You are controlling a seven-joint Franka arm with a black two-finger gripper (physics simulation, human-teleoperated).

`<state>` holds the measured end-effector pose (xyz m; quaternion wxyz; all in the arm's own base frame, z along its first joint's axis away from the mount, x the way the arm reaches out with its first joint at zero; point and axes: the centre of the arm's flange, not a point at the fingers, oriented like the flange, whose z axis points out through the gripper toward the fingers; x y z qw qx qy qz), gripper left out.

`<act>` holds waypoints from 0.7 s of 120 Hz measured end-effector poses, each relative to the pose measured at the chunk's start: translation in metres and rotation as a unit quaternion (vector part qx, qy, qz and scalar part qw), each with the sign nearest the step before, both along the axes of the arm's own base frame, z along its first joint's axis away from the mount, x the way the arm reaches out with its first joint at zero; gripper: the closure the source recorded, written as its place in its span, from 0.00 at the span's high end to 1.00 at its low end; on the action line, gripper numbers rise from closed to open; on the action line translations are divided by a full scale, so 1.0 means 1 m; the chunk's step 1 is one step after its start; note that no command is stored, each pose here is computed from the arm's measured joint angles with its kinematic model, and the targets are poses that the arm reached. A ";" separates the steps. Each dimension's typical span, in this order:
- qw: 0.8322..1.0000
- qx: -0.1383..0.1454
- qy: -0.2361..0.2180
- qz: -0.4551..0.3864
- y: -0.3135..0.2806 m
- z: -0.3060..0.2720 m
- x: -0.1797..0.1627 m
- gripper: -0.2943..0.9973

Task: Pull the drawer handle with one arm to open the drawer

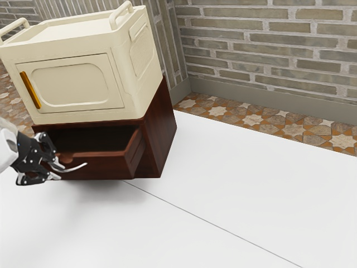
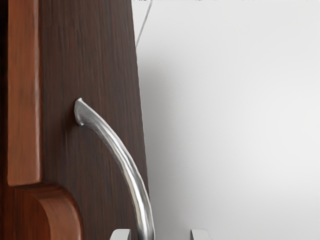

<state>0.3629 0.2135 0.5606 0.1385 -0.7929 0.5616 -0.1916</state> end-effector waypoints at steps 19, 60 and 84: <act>1.000 -0.001 -0.002 -0.003 -0.004 0.000 -0.008 0.29; 1.000 -0.001 -0.004 -0.004 -0.010 0.002 -0.024 0.29; 0.996 0.073 -0.056 -0.011 -0.044 0.103 -0.076 0.38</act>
